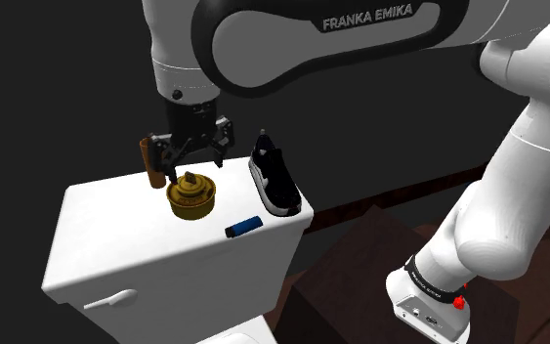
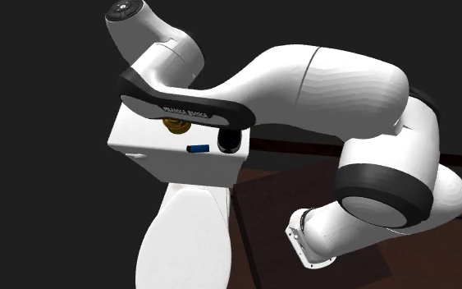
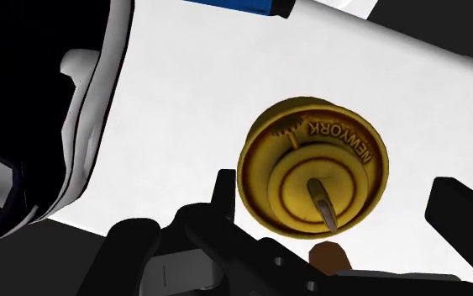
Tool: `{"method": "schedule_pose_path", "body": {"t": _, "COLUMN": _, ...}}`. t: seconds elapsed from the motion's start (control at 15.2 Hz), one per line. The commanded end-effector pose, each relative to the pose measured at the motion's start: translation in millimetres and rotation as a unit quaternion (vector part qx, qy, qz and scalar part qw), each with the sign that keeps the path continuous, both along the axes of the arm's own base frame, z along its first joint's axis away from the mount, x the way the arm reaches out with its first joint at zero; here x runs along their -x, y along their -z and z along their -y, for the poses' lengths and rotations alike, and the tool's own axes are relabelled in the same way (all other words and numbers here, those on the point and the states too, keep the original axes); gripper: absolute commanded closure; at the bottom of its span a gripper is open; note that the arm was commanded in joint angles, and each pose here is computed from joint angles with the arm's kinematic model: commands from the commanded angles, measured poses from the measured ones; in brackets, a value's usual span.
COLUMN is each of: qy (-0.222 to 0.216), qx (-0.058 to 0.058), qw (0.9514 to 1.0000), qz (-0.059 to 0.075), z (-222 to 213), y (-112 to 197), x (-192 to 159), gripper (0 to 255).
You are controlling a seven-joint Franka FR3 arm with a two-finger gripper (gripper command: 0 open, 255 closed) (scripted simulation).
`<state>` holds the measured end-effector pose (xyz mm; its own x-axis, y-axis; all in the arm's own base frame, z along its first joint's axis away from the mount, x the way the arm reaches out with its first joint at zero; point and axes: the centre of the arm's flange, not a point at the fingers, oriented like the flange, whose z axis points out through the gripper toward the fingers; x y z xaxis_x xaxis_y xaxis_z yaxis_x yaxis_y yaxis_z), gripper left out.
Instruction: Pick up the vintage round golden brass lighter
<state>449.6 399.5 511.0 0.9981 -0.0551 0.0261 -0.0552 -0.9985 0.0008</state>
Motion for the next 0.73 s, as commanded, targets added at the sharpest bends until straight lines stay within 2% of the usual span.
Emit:
{"method": "schedule_pose_path", "body": {"t": 0.0, "qy": 0.0, "qx": 0.001, "qw": 1.0, "qz": 0.0, "z": -6, "y": 8, "x": -2, "gripper": 0}}
{"method": "schedule_pose_path", "body": {"t": 0.33, "qy": 0.0, "qx": 0.001, "qw": 1.0, "qz": 0.0, "z": -6, "y": 38, "x": -2, "gripper": 0}}
{"method": "schedule_pose_path", "body": {"t": 0.46, "qy": 0.0, "qx": 0.001, "qw": 1.0, "qz": 0.0, "z": -6, "y": 38, "x": -2, "gripper": 0}}
{"method": "schedule_pose_path", "body": {"t": 0.53, "qy": 0.0, "qx": 0.001, "qw": 1.0, "qz": 0.0, "z": -5, "y": 38, "x": -2, "gripper": 255}}
{"method": "schedule_pose_path", "body": {"t": 0.66, "qy": 0.0, "qx": 0.001, "qw": 1.0, "qz": 0.0, "z": -6, "y": 38, "x": -2, "gripper": 255}}
